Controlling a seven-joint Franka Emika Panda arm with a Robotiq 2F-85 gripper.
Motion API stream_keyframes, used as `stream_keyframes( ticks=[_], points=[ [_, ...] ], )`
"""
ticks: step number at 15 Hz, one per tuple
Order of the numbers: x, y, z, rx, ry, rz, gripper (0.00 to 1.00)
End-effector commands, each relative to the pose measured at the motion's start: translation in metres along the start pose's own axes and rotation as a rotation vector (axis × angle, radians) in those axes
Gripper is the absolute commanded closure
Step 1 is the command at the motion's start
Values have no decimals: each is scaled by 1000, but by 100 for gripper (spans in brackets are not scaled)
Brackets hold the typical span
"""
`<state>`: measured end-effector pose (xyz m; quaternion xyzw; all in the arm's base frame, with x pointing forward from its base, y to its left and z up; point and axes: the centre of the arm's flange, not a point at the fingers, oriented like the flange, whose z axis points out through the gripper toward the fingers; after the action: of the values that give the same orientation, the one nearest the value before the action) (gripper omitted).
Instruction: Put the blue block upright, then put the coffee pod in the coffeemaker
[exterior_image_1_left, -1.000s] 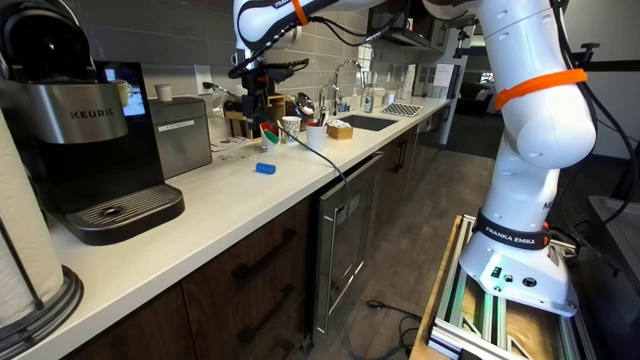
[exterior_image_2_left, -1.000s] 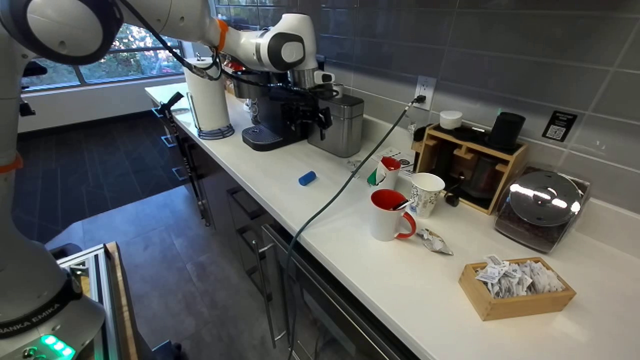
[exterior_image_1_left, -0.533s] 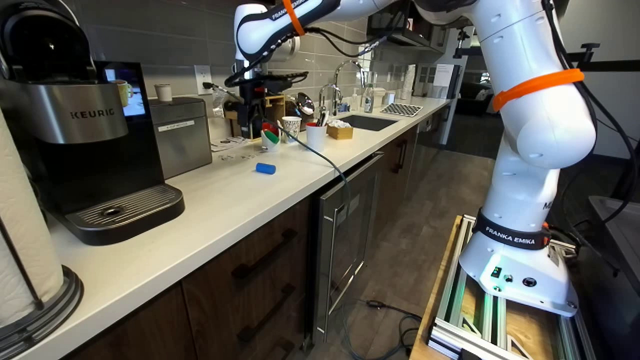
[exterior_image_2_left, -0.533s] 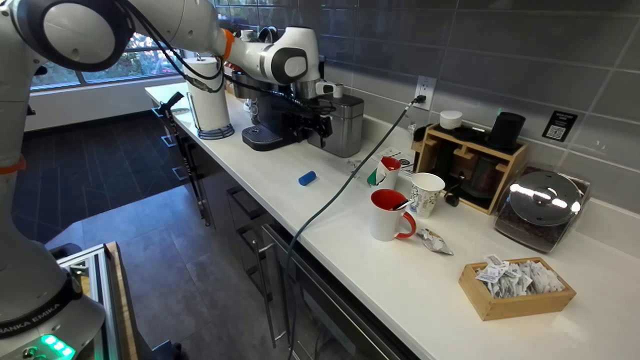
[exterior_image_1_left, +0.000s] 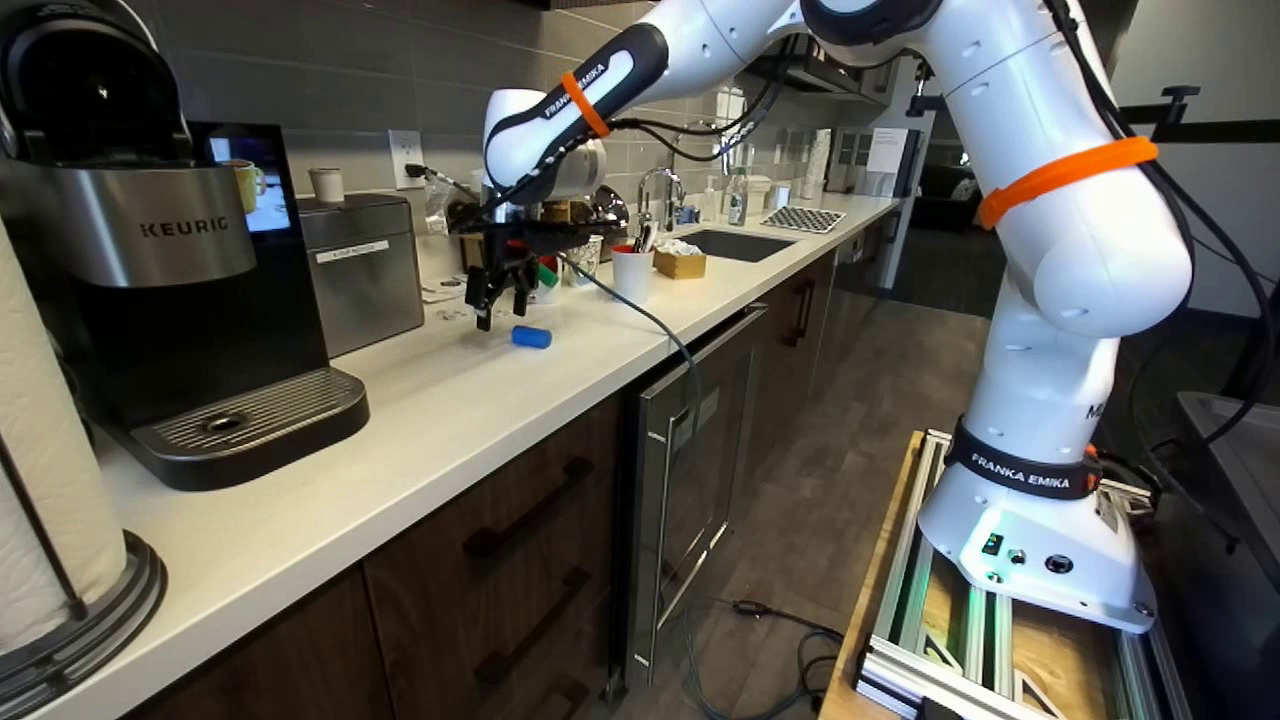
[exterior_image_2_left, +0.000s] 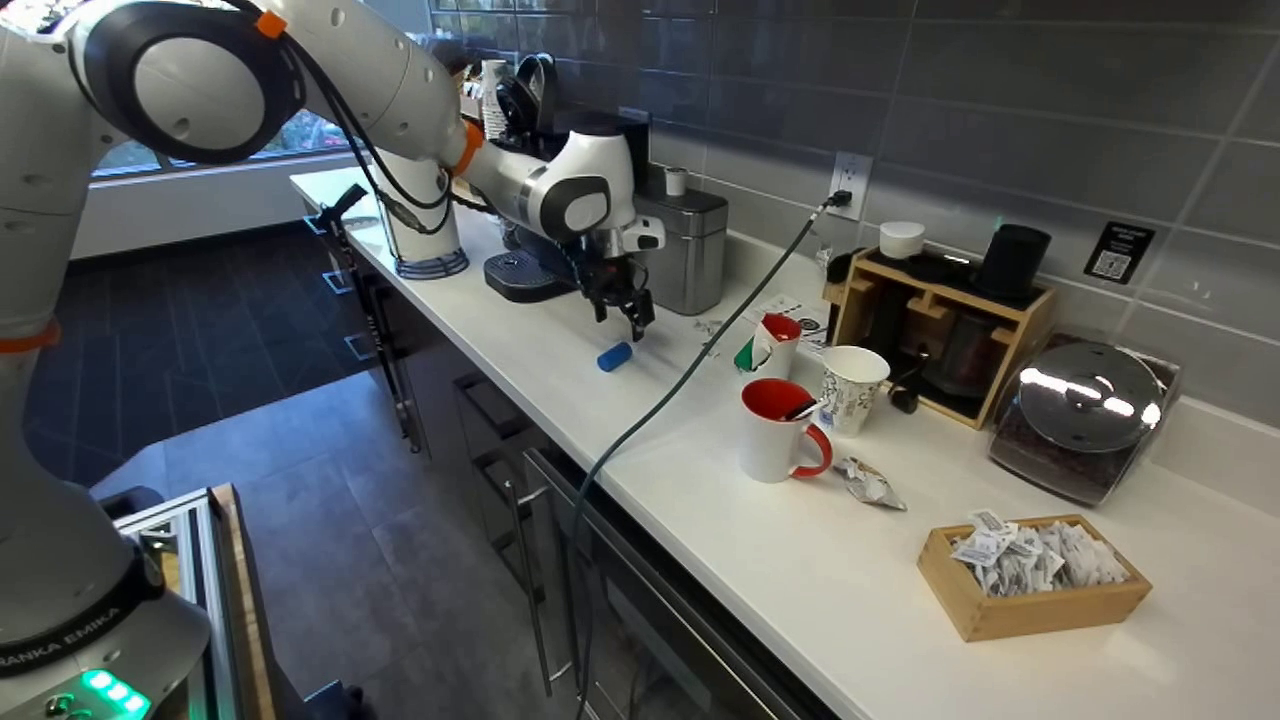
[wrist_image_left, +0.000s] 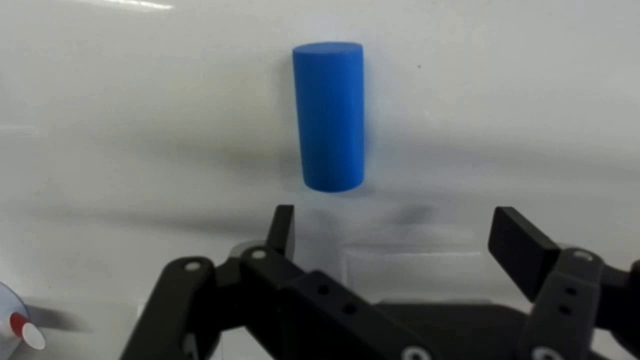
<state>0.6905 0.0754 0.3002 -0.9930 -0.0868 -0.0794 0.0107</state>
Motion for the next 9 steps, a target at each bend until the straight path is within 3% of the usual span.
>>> stream_keyframes(
  ticks=[1,2,9],
  points=[
    [-31,-7,-2,-26,44,71,0],
    [-8,1,6,-7,26,39,0],
    [-8,1,5,-8,33,40,0]
  ],
)
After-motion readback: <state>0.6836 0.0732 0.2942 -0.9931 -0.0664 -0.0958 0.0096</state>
